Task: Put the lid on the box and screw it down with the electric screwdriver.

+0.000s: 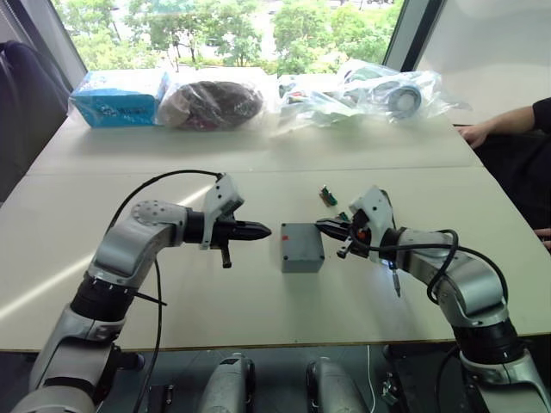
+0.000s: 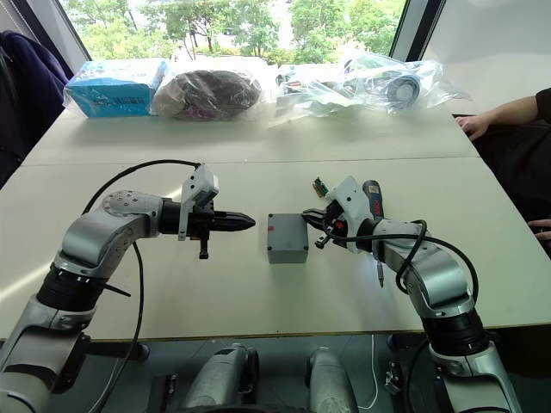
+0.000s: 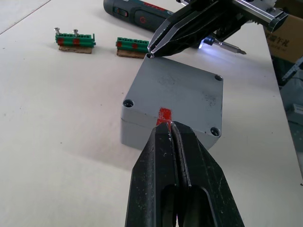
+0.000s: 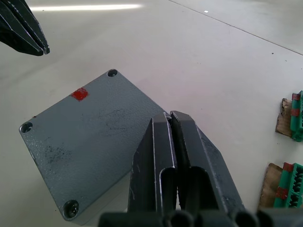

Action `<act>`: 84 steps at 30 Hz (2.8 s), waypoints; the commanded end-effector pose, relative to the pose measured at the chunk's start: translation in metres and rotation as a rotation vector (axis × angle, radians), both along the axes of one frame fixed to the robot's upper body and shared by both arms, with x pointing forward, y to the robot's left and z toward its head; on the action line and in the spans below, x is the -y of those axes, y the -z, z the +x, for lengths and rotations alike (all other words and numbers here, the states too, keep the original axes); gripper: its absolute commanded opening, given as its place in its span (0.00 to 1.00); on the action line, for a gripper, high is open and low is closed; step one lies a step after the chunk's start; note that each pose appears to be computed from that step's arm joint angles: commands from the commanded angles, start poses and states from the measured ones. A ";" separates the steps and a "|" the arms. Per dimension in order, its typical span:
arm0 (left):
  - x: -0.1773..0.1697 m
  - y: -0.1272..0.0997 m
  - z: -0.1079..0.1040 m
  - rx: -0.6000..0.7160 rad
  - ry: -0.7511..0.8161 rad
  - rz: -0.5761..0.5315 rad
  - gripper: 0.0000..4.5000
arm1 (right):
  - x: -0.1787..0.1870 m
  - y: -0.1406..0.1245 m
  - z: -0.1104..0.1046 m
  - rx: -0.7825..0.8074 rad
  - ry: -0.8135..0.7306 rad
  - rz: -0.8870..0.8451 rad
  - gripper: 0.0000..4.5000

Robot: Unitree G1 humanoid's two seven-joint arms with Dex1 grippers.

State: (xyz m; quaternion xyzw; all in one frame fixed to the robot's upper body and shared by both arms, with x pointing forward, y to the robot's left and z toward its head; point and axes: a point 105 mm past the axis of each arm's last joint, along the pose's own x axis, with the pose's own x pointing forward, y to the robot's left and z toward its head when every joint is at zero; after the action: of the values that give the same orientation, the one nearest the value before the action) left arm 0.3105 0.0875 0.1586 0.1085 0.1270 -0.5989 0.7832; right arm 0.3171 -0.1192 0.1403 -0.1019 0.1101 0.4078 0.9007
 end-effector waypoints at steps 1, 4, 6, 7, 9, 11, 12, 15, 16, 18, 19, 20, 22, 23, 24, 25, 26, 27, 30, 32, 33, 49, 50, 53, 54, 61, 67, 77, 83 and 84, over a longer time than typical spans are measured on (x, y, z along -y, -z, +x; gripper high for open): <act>0.002 -0.005 -0.001 0.028 0.013 -0.013 0.00 | -0.001 -0.005 0.001 0.026 -0.007 0.000 0.06; 0.002 -0.004 -0.001 0.025 0.010 -0.015 0.00 | 0.000 -0.004 0.001 0.019 -0.006 -0.004 0.25; 0.002 -0.004 -0.002 0.022 0.010 -0.019 0.00 | 0.003 -0.005 0.001 0.019 -0.003 -0.008 0.43; 0.002 -0.004 -0.003 0.019 0.010 -0.023 0.00 | 0.004 -0.007 0.001 0.022 0.000 -0.011 0.51; 0.003 -0.003 -0.004 0.016 0.012 -0.028 0.00 | 0.011 -0.013 0.003 0.030 0.022 -0.007 0.68; 0.004 -0.003 -0.004 0.015 0.015 -0.033 0.00 | 0.016 -0.020 0.003 0.031 0.037 0.006 0.86; 0.004 -0.004 -0.005 0.016 0.018 -0.035 0.00 | 0.019 -0.025 0.003 0.026 0.046 0.021 0.86; 0.006 -0.006 -0.006 0.024 0.031 -0.041 0.00 | 0.028 -0.039 0.004 0.008 0.103 0.074 0.86; 0.010 -0.009 -0.007 0.033 0.048 -0.048 0.00 | 0.042 -0.046 0.007 -0.012 0.160 0.072 0.86; 0.017 -0.015 -0.011 0.052 0.092 -0.059 0.00 | 0.068 -0.055 0.008 -0.093 0.252 0.058 1.00; 0.021 -0.017 -0.013 0.062 0.116 -0.062 0.00 | 0.082 -0.059 0.011 -0.133 0.323 0.046 1.00; 0.025 -0.019 -0.015 0.071 0.138 -0.063 0.00 | 0.094 -0.062 0.014 -0.169 0.389 0.041 1.00; 0.030 -0.021 -0.017 0.087 0.166 -0.064 0.00 | 0.114 -0.066 0.018 -0.227 0.503 0.023 1.00; 0.033 -0.023 -0.018 0.096 0.176 -0.067 0.00 | 0.124 -0.064 0.020 -0.275 0.557 0.007 1.00; 0.035 -0.025 -0.018 0.104 0.185 -0.070 0.00 | 0.131 -0.063 0.020 -0.322 0.598 -0.006 1.00; 0.038 -0.027 -0.018 0.112 0.196 -0.074 0.00 | 0.138 -0.059 0.019 -0.380 0.630 -0.022 1.00; 0.040 -0.028 -0.018 0.118 0.205 -0.075 0.00 | 0.142 -0.057 0.019 -0.432 0.648 -0.030 1.00; 0.042 -0.028 -0.018 0.125 0.215 -0.072 0.00 | 0.143 -0.053 0.017 -0.487 0.639 -0.046 1.00; 0.044 -0.027 -0.020 0.143 0.234 -0.051 0.00 | 0.139 -0.050 0.014 -0.583 0.581 -0.074 1.00; 0.044 -0.026 -0.022 0.153 0.245 -0.040 0.00 | 0.134 -0.051 0.013 -0.631 0.538 -0.087 1.00; 0.044 -0.027 -0.023 0.157 0.249 -0.040 0.00 | 0.131 -0.051 0.012 -0.660 0.514 -0.094 1.00; 0.039 -0.020 -0.036 0.114 0.182 -0.069 0.00 | 0.106 -0.007 0.010 -0.899 0.404 -0.244 1.00; 0.039 -0.020 -0.036 0.112 0.176 -0.069 0.00 | 0.104 -0.004 0.009 -0.906 0.396 -0.253 1.00; 0.039 -0.021 -0.032 0.119 0.158 -0.074 0.00 | 0.100 0.005 0.014 -0.900 0.383 -0.278 1.00; 0.039 -0.022 -0.032 0.121 0.155 -0.074 0.00 | 0.100 0.007 0.016 -0.900 0.381 -0.283 1.00; 0.039 -0.022 -0.032 0.112 0.144 -0.083 0.00 | 0.106 0.023 0.017 -0.936 0.410 -0.334 0.95; 0.038 -0.022 -0.028 0.108 0.128 -0.088 0.00 | 0.119 0.031 0.020 -0.937 0.470 -0.327 0.51; 0.029 -0.021 -0.011 0.088 0.098 -0.077 0.00 | 0.135 -0.038 0.058 -0.658 0.570 -0.037 0.39; 0.023 -0.022 -0.001 0.082 0.108 -0.053 0.00 | 0.089 -0.143 0.062 -0.104 0.305 0.338 0.39; 0.023 -0.022 0.000 0.082 0.110 -0.051 0.00 | 0.086 -0.152 0.059 -0.036 0.294 0.377 0.39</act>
State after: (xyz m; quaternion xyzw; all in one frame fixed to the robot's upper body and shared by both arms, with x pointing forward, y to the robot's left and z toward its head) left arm 0.3092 0.0642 0.1702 0.1050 0.0917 -0.6340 0.7606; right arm 0.3861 -0.2123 0.2331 0.0989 0.2141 0.2585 0.9368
